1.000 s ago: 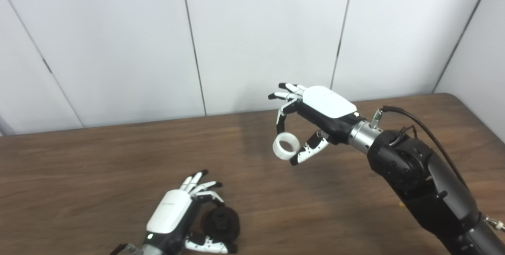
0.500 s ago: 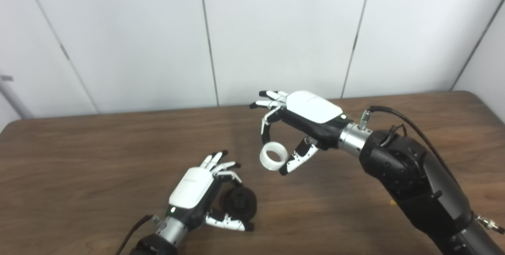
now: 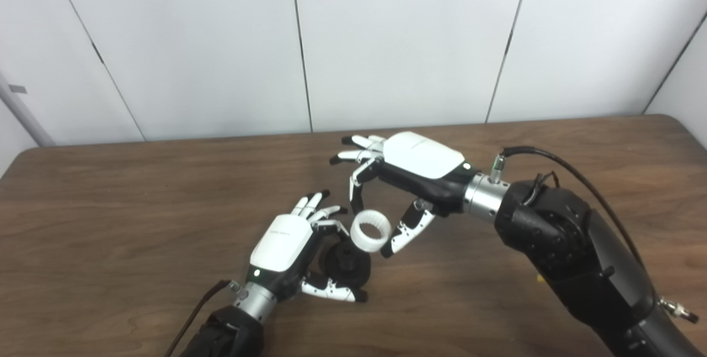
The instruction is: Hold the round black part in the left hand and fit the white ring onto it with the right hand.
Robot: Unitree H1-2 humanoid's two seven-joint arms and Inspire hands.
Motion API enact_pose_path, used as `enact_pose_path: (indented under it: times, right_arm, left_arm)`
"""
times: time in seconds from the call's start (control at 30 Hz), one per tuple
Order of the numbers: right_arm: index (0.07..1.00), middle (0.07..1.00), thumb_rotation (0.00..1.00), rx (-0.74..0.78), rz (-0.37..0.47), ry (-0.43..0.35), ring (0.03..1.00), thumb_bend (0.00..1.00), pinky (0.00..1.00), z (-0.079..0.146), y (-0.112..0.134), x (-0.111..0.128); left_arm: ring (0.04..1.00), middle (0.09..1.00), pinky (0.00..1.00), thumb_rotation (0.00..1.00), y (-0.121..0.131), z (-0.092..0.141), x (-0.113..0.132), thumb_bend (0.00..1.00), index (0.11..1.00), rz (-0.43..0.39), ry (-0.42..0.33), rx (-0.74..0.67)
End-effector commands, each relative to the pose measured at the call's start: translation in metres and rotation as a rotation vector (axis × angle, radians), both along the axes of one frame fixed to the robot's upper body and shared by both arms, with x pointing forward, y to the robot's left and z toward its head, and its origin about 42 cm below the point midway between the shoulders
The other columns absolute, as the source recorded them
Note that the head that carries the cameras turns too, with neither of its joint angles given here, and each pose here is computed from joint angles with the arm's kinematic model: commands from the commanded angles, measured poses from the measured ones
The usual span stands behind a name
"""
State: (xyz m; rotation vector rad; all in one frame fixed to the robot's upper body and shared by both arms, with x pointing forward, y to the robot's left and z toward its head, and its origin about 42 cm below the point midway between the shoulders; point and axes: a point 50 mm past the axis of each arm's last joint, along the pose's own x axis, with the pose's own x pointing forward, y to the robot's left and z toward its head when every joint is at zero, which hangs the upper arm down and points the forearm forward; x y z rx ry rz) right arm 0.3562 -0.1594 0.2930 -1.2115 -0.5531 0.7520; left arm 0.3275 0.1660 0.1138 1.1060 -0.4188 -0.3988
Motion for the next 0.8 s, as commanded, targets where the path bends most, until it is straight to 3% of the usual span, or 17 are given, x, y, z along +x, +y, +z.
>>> enact_pose_path:
  times: [0.0, 0.77]
  right_arm:
    - [0.476, 0.907, 0.13, 0.022, 0.050, -0.081, 1.000, 0.52, 1.00, 0.024, 0.006, -0.002]
    - [0.476, 0.906, 0.13, -0.017, 0.056, -0.064, 1.000, 0.52, 1.00, 0.013, 0.014, -0.006]
  left_arm:
    - [1.000, 0.859, 1.00, 0.05, -0.002, -0.011, -0.004, 0.52, 0.479, -0.008, 0.028, 0.051]
    - [1.000, 0.861, 1.00, 0.05, -0.005, -0.003, -0.014, 0.52, 0.479, -0.030, 0.007, 0.065]
